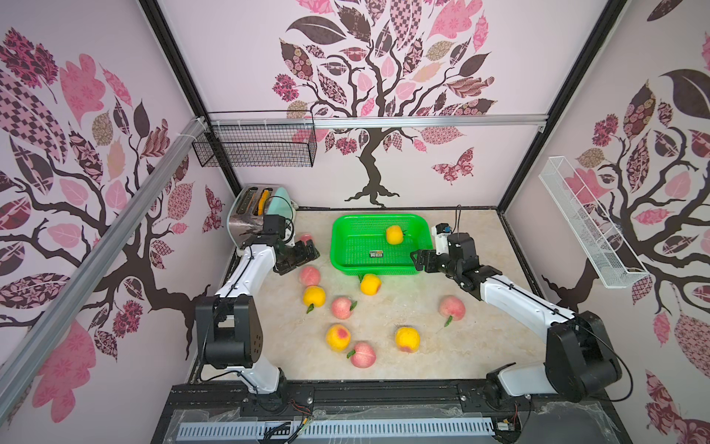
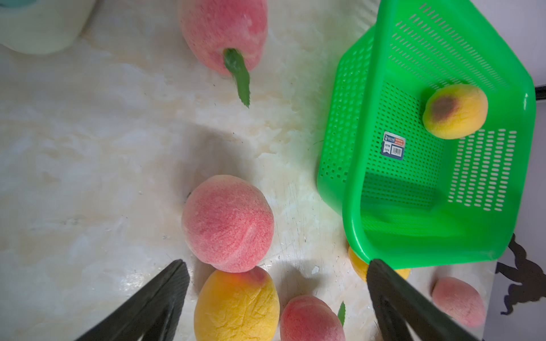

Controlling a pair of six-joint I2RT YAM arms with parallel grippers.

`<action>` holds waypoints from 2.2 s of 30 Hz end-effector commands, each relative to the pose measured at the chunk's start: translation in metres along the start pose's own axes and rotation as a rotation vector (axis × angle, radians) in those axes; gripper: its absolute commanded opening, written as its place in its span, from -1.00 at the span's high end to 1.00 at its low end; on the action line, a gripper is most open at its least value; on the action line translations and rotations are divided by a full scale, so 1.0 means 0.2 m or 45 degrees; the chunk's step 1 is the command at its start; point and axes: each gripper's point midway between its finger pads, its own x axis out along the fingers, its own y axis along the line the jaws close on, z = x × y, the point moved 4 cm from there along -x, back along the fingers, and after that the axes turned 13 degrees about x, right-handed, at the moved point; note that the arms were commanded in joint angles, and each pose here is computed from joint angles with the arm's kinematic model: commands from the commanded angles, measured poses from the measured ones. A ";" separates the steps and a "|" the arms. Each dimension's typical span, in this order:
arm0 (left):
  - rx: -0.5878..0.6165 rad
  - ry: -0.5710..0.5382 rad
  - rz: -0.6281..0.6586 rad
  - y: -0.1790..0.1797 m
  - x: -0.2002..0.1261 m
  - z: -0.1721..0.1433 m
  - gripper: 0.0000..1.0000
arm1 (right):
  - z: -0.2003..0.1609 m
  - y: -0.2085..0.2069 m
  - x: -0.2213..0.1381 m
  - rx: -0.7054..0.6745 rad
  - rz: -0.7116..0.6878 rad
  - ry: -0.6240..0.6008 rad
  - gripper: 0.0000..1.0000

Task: Put the peaches into the basket
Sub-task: Pick up the peach from the center of the board.

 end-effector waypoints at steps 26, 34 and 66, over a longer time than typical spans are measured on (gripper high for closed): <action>0.103 0.073 0.377 0.14 0.25 0.54 -0.86 | -0.09 -0.12 -0.19 0.059 -0.006 -0.311 -0.81; 0.085 0.079 0.353 0.17 0.40 0.59 -0.80 | -0.09 -0.12 -0.22 0.073 0.007 -0.332 -0.79; 0.091 0.209 0.348 0.29 0.69 0.48 -0.66 | -0.15 -0.14 -0.10 0.109 0.005 -0.249 -0.78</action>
